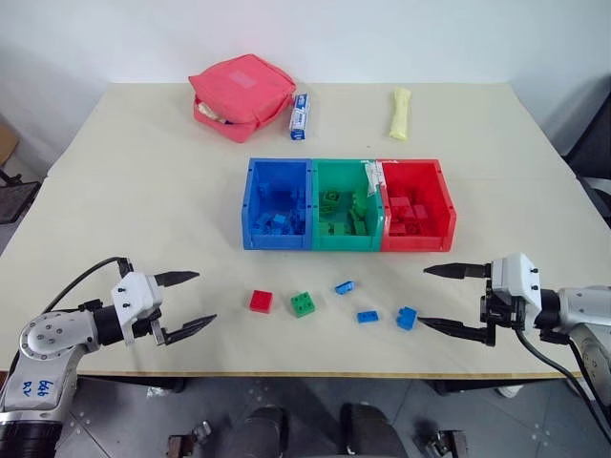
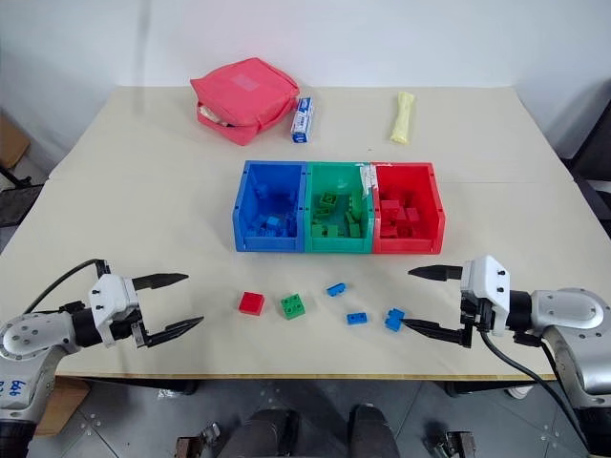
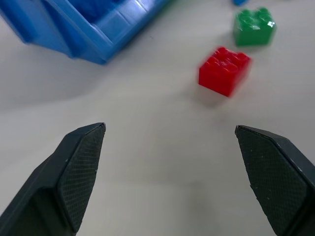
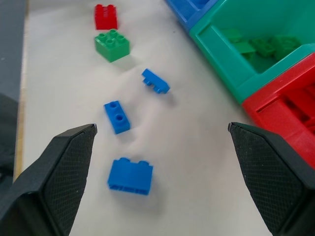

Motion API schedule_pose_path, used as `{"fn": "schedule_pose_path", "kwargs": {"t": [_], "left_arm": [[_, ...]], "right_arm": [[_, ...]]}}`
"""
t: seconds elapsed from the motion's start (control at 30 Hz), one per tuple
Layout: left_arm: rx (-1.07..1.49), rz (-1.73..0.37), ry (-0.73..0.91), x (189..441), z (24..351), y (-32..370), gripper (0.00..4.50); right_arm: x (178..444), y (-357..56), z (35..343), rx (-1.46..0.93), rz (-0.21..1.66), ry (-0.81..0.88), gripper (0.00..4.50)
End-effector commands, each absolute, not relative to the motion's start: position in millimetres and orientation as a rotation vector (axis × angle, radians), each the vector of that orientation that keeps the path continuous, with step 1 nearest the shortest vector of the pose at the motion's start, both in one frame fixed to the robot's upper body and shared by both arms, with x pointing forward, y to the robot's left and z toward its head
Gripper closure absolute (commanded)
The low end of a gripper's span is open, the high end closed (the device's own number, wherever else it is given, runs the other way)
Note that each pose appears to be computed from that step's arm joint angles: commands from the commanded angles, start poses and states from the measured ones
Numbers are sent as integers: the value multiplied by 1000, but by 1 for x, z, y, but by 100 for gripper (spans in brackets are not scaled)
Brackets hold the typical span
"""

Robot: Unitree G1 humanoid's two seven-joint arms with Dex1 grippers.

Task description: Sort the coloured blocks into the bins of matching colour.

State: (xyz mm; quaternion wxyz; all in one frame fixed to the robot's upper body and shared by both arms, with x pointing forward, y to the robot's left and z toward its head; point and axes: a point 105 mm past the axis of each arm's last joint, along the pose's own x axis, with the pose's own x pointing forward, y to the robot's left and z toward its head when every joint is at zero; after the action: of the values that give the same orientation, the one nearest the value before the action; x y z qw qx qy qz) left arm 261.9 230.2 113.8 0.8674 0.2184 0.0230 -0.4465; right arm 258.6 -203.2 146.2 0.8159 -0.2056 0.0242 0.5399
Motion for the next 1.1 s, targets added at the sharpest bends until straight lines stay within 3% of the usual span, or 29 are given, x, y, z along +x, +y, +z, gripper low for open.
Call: {"fn": "schedule_pose_path", "kwargs": {"t": [0.03,0.1,0.27,0.4,0.6,0.87,0.97,1.1], "left_arm": [[451,-935,-13,269,121,220,2],[431,-951,-18,273,122,212,2],[372,-1285,41,249,115,157,2],[368,-1398,-39,241,123,127,2],[382,-1481,-18,232,110,115,2],[412,-1396,-38,238,113,126,2],[419,-1371,-35,238,112,131,0],[419,-1352,-48,239,114,133,0]], "right_arm": [[255,-202,152,-462,1132,15,0],[253,-207,151,-460,1112,28,0],[237,-260,133,-607,1022,188,0],[233,-288,131,-574,926,242,0],[244,-235,113,-496,1001,295,0],[255,-188,90,-394,1047,332,0],[251,-182,81,-397,1071,348,63],[258,-185,81,-419,1046,335,196]]}}
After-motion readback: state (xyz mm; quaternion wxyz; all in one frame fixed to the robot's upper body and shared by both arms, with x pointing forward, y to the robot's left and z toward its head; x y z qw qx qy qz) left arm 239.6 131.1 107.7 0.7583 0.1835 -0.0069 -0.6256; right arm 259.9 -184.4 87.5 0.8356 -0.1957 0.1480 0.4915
